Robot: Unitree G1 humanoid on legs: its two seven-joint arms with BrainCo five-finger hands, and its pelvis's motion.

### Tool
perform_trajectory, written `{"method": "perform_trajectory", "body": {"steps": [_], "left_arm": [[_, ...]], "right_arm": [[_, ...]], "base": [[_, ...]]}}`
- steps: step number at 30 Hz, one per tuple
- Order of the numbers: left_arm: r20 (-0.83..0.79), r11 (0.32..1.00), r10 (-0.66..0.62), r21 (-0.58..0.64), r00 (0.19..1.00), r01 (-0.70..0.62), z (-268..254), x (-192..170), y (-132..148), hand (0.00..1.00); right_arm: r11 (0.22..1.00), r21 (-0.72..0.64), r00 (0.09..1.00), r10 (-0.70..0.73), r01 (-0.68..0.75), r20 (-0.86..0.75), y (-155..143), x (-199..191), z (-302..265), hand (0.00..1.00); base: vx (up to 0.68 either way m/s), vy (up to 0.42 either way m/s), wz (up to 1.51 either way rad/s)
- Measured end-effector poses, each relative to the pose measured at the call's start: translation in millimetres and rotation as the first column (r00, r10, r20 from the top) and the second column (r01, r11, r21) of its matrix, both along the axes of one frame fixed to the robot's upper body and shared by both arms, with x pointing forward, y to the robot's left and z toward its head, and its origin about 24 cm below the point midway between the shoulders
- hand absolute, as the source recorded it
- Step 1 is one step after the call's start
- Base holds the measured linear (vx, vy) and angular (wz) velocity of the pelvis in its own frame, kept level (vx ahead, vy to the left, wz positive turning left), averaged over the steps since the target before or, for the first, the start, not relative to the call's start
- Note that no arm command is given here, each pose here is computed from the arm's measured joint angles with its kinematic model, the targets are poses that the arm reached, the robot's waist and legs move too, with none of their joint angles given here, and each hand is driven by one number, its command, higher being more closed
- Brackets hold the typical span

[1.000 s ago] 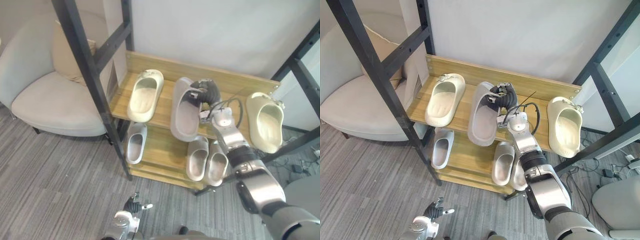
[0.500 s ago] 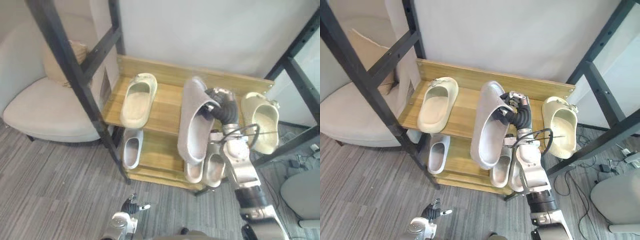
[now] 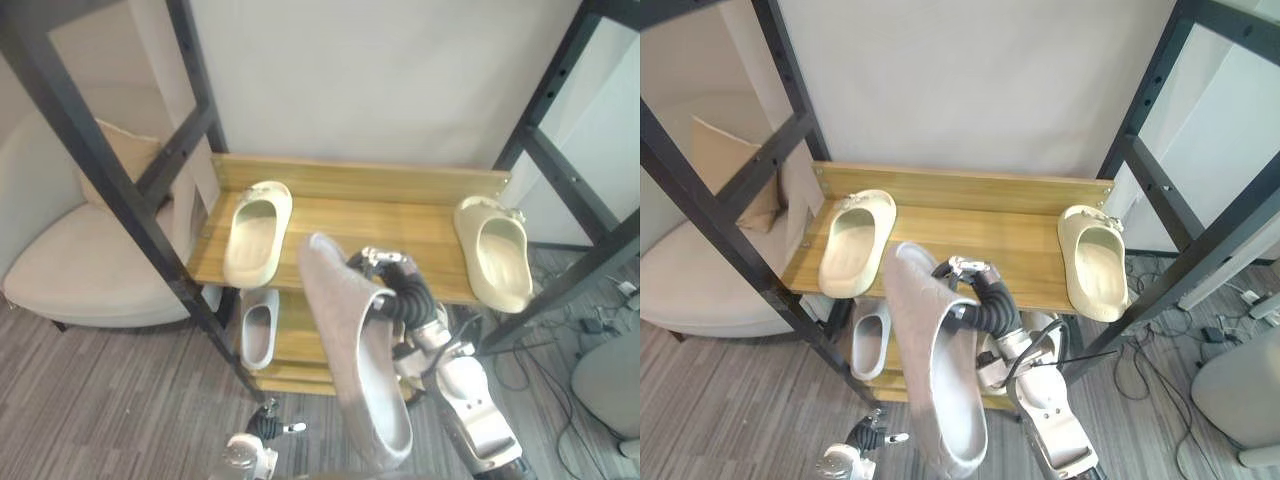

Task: Organize the slippers on the shoe rack

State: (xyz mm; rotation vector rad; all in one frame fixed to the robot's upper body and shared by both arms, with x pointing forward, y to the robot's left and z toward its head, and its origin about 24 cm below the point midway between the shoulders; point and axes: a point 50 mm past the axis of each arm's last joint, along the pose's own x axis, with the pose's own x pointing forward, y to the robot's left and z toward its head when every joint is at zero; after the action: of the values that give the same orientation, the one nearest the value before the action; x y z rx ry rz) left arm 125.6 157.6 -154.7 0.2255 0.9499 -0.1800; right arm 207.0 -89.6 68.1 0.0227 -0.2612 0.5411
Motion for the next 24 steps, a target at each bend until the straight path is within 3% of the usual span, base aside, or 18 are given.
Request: {"method": "perform_trajectory", "body": {"steps": [4,11,19,24], "left_arm": [[-0.008,1.000,-0.008,0.006,1.000,0.008,-0.6,1.7,0.1,0.00],[0.020,0.999,-0.051,0.015,0.998,0.051,3.0,12.7,-3.8,0.00],[0.207,0.996,-0.089,0.010,0.974,0.089,31.7,73.7,-12.9,0.00],[0.343,0.999,-0.033,0.015,0.939,0.029,53.9,101.4,-1.3,0.00]], "right_arm": [[0.994,-0.096,0.968,0.017,-0.043,-0.251,-1.4,-11.5,-55.2,1.00],[0.980,-0.191,0.936,-0.017,-0.054,-0.352,-7.3,-14.7,-85.5,1.00],[0.962,-0.272,0.992,-0.003,-0.033,-0.129,0.0,43.3,-41.5,1.00],[0.944,-0.328,0.999,-0.033,0.044,0.038,-1.3,76.0,-5.1,1.00]], "base": [[0.02,-0.065,-0.01],[-0.04,-0.117,0.10],[-0.26,-0.112,0.29],[-0.22,-0.056,-0.06]]}}
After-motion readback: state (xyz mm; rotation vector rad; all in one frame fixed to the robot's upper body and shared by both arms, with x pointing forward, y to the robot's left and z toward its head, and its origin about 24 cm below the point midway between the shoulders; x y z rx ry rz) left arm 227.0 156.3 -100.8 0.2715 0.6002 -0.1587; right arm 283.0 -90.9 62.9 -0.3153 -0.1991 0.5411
